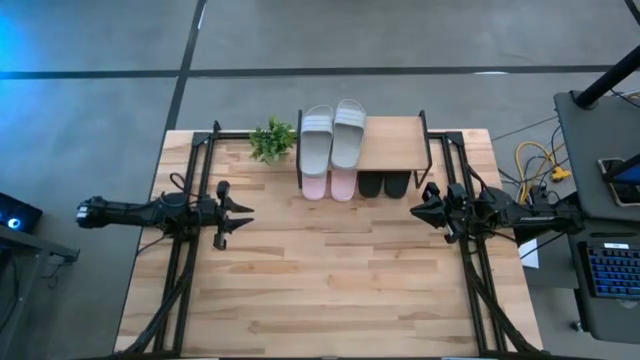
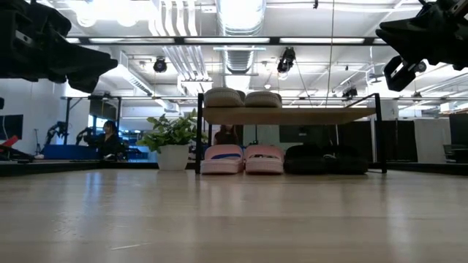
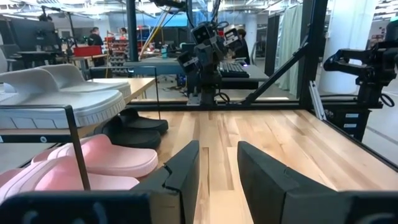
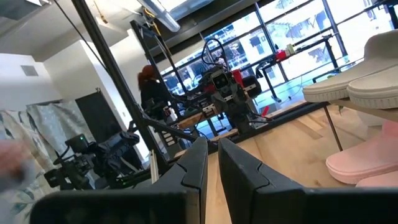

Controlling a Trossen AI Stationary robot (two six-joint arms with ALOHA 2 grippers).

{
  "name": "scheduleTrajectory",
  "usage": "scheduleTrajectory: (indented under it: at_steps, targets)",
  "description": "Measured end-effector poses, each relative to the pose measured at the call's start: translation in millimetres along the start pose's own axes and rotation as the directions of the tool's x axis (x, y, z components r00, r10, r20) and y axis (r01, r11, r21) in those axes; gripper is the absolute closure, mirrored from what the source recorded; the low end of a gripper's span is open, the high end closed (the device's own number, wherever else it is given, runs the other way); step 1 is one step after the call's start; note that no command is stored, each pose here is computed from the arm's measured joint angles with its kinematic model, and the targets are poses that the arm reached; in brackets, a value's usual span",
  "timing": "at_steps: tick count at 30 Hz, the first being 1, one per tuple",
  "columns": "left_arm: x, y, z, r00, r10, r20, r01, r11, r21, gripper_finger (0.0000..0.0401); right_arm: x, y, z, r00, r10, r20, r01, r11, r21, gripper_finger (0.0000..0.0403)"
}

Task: Pick and place slides into the shelf
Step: Return to Home Position

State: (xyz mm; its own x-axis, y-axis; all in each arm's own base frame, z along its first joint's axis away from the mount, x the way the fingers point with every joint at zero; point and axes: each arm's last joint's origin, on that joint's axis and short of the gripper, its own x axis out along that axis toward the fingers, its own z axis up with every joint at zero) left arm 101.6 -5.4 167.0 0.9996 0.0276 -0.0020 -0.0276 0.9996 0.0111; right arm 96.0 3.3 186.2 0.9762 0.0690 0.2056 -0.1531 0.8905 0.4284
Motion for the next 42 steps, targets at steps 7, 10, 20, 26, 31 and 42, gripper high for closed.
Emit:
scheduleTrajectory:
  at_steps: [7, 10, 20, 26, 31, 42]
  targets:
    - [1, 0, -1, 1.0, -0.002, -0.014, 0.002, 1.0, 0.002, 0.0306, 0, 0, 0, 1.0, 0.0, 0.0, 0.0, 1.0, 0.0, 0.0369]
    - [2, 0, -2, 1.0, -0.002, -0.022, 0.002, 1.0, 0.003, 0.0306, 0, 0, 0, 1.0, 0.002, -0.001, -0.002, 1.0, 0.0, 0.0369]
    - [3, 0, -3, 0.999, -0.003, -0.042, 0.003, 1.0, 0.005, 0.0306, 0, -3, -3, 0.997, -0.076, -0.008, 0.073, 0.983, -0.166, 0.0369]
    - [4, -1, -4, 0.999, -0.003, -0.051, 0.004, 1.0, 0.006, 0.0306, 0, -6, -4, 0.989, -0.148, 0.006, 0.137, 0.899, -0.416, 0.0369]
    - [4, -1, -5, 0.998, -0.003, -0.055, 0.004, 1.0, 0.007, 0.0306, -1, -7, -12, 0.984, -0.153, -0.087, 0.098, 0.888, -0.449, 0.0369]
    - [4, -1, -5, 0.998, -0.004, -0.058, 0.004, 1.0, 0.007, 0.0306, -2, -4, -14, 0.985, -0.142, -0.1, 0.08, 0.881, -0.466, 0.0369]
